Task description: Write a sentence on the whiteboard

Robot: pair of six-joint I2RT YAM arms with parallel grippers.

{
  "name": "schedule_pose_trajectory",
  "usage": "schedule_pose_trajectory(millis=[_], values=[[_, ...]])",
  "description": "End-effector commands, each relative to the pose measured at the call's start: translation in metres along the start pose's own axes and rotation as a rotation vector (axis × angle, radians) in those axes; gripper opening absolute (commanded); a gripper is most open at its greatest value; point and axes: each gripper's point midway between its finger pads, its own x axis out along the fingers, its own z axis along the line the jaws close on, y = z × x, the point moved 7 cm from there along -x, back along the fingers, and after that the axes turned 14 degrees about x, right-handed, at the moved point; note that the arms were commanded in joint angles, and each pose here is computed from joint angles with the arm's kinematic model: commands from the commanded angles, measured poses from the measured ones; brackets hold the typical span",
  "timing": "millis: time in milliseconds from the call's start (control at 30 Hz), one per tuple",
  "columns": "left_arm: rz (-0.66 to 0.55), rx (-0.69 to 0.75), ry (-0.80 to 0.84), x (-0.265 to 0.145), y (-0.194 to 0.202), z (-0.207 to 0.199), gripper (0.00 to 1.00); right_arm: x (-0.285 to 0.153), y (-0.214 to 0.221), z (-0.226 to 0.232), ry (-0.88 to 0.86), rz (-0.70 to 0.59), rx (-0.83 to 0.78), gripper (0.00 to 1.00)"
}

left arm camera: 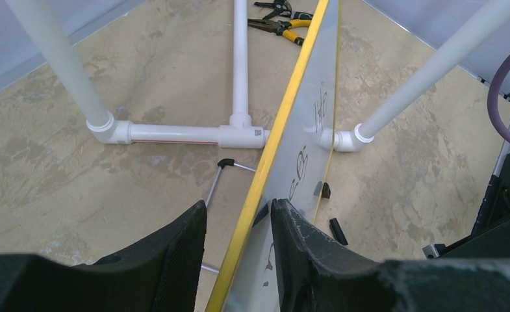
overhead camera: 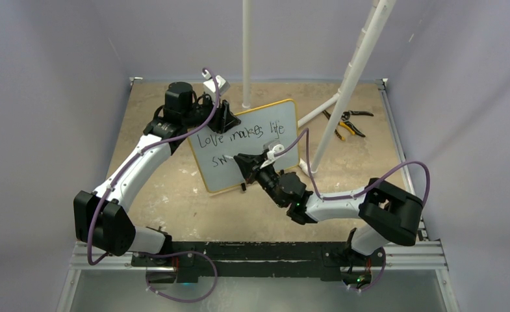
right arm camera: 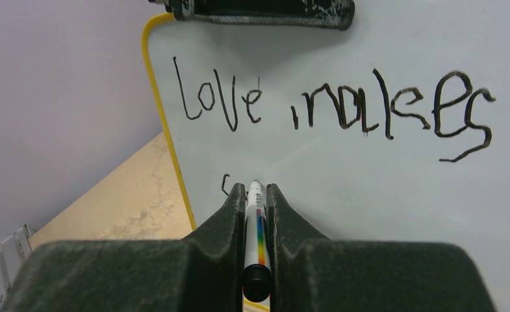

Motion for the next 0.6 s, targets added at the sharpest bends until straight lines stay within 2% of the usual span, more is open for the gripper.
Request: schedule_pose_trajectory(millis=[0, 267, 567], values=[[0.006, -0.036, 0.042, 0.002, 0.006, -0.004, 0.08, -0.001, -0.028, 0.015, -0.081, -0.073, 0.013, 0.00], [0.008, -0.038, 0.038, 0.002, 0.007, -0.004, 0.08, -0.020, -0.036, 0.008, -0.062, -0.075, 0.042, 0.00], [0.011, -0.040, 0.037, 0.003, 0.008, -0.004, 0.07, -0.014, -0.028, 0.001, -0.058, -0.059, 0.026, 0.00]])
